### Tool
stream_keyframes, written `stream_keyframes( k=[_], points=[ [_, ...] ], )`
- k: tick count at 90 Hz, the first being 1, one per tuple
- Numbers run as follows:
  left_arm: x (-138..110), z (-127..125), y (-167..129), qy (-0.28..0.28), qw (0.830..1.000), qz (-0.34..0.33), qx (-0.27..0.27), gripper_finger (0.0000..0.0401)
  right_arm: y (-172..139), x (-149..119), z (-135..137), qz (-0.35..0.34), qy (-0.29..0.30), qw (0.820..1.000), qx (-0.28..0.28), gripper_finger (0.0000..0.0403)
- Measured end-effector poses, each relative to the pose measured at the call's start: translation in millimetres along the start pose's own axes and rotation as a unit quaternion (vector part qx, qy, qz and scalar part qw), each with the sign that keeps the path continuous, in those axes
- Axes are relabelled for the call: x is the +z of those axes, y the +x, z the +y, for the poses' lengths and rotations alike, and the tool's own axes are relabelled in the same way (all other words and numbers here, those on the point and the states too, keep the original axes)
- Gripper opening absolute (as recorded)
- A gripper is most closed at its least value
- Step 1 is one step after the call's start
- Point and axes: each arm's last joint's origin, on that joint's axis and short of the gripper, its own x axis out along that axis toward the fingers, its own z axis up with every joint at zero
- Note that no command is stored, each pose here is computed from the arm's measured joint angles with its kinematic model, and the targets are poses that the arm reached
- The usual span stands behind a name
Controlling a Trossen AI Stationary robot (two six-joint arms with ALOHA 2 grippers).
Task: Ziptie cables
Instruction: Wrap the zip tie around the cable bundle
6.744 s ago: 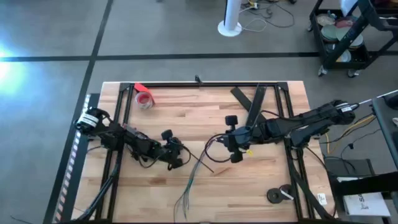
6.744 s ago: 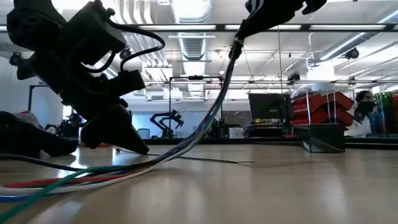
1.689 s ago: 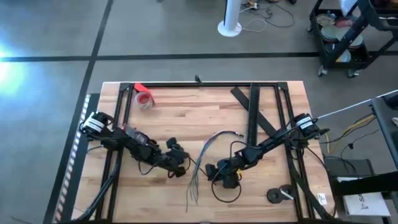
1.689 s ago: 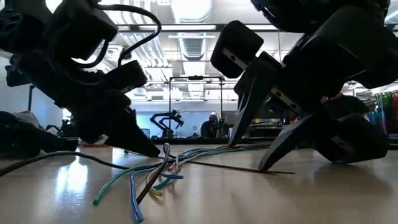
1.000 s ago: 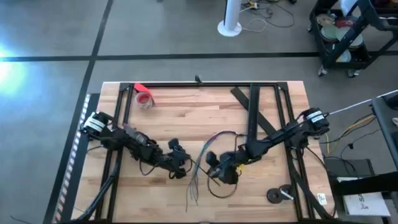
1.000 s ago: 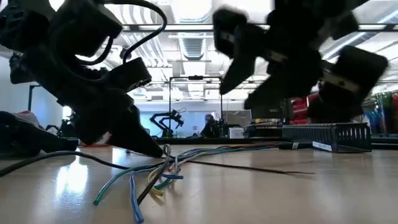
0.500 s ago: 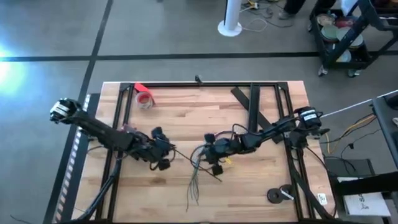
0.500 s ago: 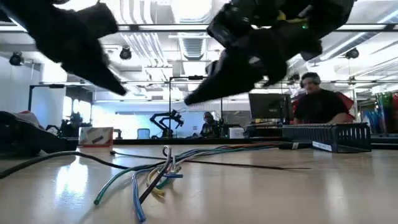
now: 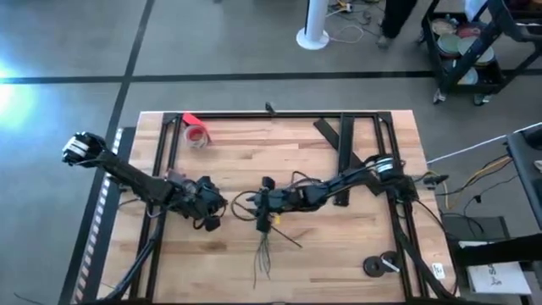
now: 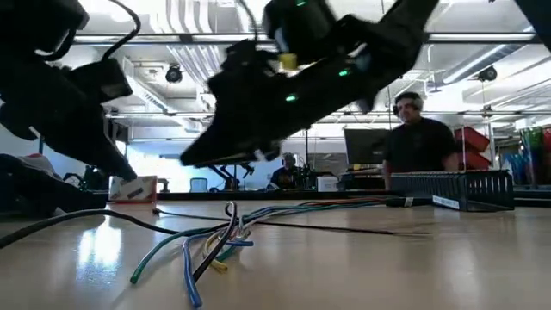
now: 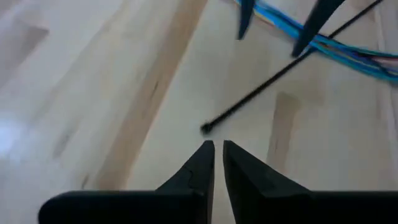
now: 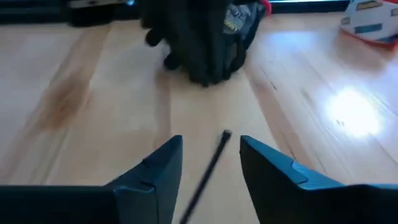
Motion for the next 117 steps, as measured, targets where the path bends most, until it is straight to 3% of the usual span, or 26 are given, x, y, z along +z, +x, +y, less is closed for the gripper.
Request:
stream_keyframes(
  k=[25,41,59,92,117],
  points=[
    [-6,0,-2,0.01,1.0,0.016,-0.014,0.0022,39,-16,-1,0.019,0.026,0.998,-0.05,0.0136],
    [-12,1,1,0.018,1.0,0.023,-0.012,0.0022,44,-18,-7,0.041,0.06,0.995,-0.068,0.0107],
    [-18,2,4,0.017,1.0,0.02,-0.013,0.0022,44,-24,-5,0.057,0.039,0.995,-0.071,0.0079],
    [-19,-1,10,0.015,1.0,0.014,-0.014,0.0022,44,-27,-3,0.065,0.063,0.993,-0.076,0.0064],
    [-19,-7,21,0.032,0.999,0.002,-0.022,0.0022,46,-33,0,0.072,0.06,0.993,-0.07,0.0004]
  ],
)
